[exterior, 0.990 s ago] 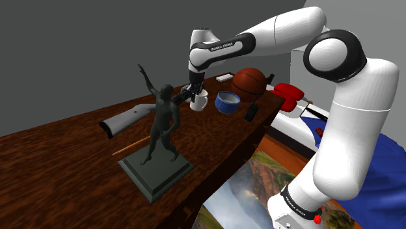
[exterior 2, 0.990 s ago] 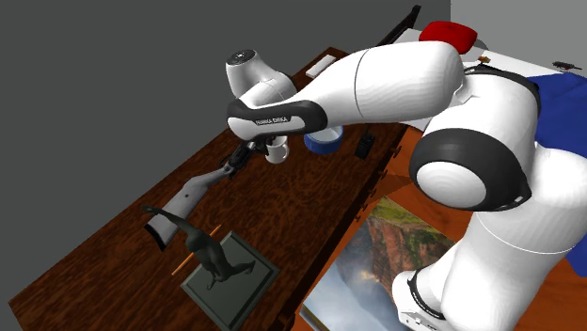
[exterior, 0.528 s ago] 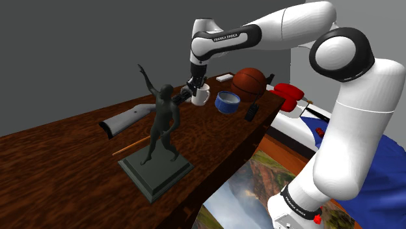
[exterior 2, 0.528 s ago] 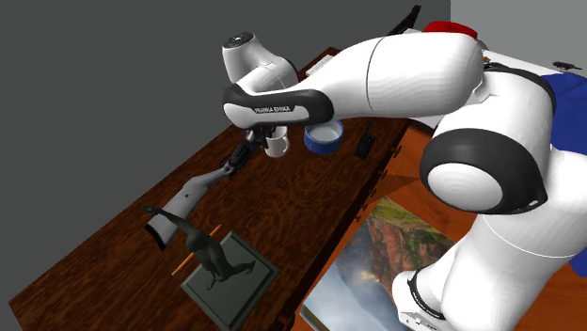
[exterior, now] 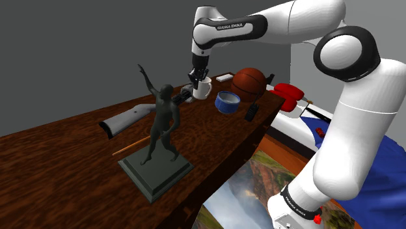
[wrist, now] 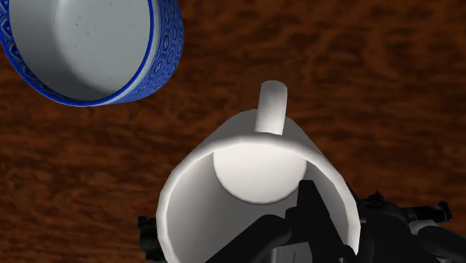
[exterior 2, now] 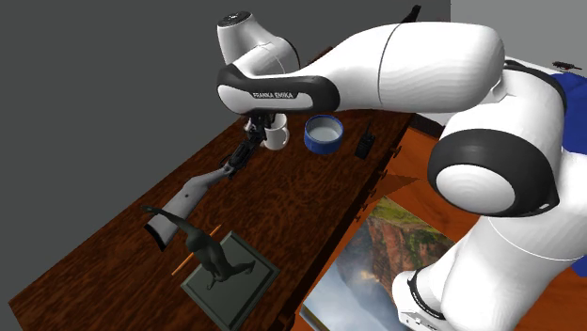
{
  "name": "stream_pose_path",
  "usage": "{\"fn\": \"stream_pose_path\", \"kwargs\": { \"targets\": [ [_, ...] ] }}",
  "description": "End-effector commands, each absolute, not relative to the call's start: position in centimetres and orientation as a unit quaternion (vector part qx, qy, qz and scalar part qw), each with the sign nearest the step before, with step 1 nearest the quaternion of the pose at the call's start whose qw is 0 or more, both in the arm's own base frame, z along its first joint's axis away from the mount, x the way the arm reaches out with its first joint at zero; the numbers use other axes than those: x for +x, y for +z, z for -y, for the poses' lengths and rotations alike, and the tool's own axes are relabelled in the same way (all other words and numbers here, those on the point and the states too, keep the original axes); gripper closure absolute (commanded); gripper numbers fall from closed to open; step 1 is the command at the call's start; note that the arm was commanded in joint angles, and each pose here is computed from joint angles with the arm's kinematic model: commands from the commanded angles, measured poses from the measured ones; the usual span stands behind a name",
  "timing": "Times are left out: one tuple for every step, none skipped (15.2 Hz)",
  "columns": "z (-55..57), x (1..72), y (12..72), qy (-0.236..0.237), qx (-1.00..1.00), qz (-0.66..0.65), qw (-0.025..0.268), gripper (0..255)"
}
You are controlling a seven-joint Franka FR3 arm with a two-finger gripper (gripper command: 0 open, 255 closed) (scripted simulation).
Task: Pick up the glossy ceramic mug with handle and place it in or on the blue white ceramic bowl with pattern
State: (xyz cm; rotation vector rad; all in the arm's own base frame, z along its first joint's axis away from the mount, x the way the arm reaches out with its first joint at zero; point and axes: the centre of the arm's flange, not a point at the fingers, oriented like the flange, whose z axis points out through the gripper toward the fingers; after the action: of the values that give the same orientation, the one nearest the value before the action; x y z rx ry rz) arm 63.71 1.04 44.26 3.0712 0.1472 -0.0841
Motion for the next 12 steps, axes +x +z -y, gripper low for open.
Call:
{"fn": "stream_pose_path", "kwargs": {
  "targets": [
    [-1.0, 63.7, 45.3, -0.027, 0.998, -0.048, 0.033, 255],
    [-1.0, 63.7, 45.8, -0.027, 0.998, -0.048, 0.033, 255],
    [-1.0, 63.7, 46.4, -0.027, 0.998, -0.048, 0.033, 255],
    [-1.0, 63.7, 46.9, -0.027, 0.998, -0.048, 0.033, 255],
    [-1.0, 63.7, 47.4, -0.027, 0.998, -0.048, 0.033, 255],
    [-1.0, 63.7, 47.9, -0.027, 0.998, -0.048, 0.033, 255],
    [-1.0, 63.7, 48.5, -0.027, 0.998, -0.048, 0.033, 255],
    [-1.0, 63.7, 49.0, -0.027, 0.998, -0.048, 0.033, 255],
    [-1.0, 63.7, 49.5, -0.027, 0.998, -0.048, 0.033, 255],
    [-1.0, 63.7, 50.1, -0.027, 0.998, -0.048, 0.033, 255],
    [-1.0, 63.7, 50.6, -0.027, 0.998, -0.048, 0.033, 255],
    [-1.0, 63.7, 51.1, -0.027, 0.998, -0.048, 0.033, 255]
  ]
}}
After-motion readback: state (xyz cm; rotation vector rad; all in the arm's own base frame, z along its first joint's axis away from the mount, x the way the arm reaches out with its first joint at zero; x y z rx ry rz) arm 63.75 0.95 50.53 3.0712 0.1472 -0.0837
